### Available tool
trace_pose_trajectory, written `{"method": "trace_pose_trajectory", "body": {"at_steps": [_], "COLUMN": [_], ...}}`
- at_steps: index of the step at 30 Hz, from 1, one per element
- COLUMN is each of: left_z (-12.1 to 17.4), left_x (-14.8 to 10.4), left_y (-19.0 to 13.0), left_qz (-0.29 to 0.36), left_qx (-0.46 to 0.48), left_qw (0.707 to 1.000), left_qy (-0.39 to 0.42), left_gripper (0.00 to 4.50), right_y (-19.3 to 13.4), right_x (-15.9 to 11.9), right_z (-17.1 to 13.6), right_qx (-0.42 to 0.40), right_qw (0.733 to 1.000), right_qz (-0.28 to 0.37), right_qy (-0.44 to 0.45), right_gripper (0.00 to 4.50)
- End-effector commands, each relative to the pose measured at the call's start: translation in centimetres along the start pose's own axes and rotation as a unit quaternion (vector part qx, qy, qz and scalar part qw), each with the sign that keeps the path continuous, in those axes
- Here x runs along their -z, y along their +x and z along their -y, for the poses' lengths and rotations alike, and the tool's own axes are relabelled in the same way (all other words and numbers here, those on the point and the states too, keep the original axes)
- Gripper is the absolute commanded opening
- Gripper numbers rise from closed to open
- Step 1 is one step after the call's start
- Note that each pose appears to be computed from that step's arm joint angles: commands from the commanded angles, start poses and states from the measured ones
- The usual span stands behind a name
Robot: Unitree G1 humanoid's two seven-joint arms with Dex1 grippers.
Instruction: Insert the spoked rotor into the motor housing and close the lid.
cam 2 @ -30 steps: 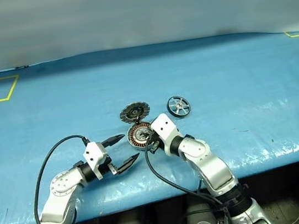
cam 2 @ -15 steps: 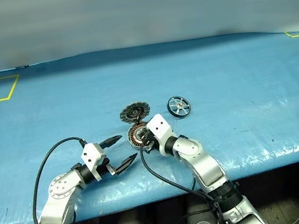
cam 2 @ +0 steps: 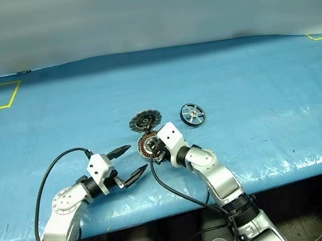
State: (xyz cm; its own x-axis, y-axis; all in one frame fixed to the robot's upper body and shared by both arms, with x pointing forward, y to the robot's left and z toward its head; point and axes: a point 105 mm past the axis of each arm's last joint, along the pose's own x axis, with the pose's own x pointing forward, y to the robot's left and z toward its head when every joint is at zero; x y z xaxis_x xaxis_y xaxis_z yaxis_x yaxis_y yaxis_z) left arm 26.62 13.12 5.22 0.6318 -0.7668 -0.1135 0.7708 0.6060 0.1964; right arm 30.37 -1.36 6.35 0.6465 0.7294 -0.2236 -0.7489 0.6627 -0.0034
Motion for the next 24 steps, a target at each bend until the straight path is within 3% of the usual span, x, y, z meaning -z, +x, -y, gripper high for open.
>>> {"method": "trace_pose_trajectory", "body": {"at_steps": [1,24], "left_z": [-0.06,0.13], "left_x": [-1.21,-1.11], "left_y": [0.05,0.03], "left_qz": [0.019,0.018], "left_qx": [0.000,-0.002], "left_qw": [1.000,1.000], "left_qy": [0.015,0.014], "left_gripper": [4.50,4.50], "right_y": [0.04,-0.21], "right_x": [-1.12,-1.21], "right_z": [0.01,-0.18], "right_qx": [-0.001,-0.005], "right_qw": [1.000,1.000], "right_qz": [0.019,0.015], "right_qy": [-0.009,-0.019], "right_gripper": [0.67,0.67]}}
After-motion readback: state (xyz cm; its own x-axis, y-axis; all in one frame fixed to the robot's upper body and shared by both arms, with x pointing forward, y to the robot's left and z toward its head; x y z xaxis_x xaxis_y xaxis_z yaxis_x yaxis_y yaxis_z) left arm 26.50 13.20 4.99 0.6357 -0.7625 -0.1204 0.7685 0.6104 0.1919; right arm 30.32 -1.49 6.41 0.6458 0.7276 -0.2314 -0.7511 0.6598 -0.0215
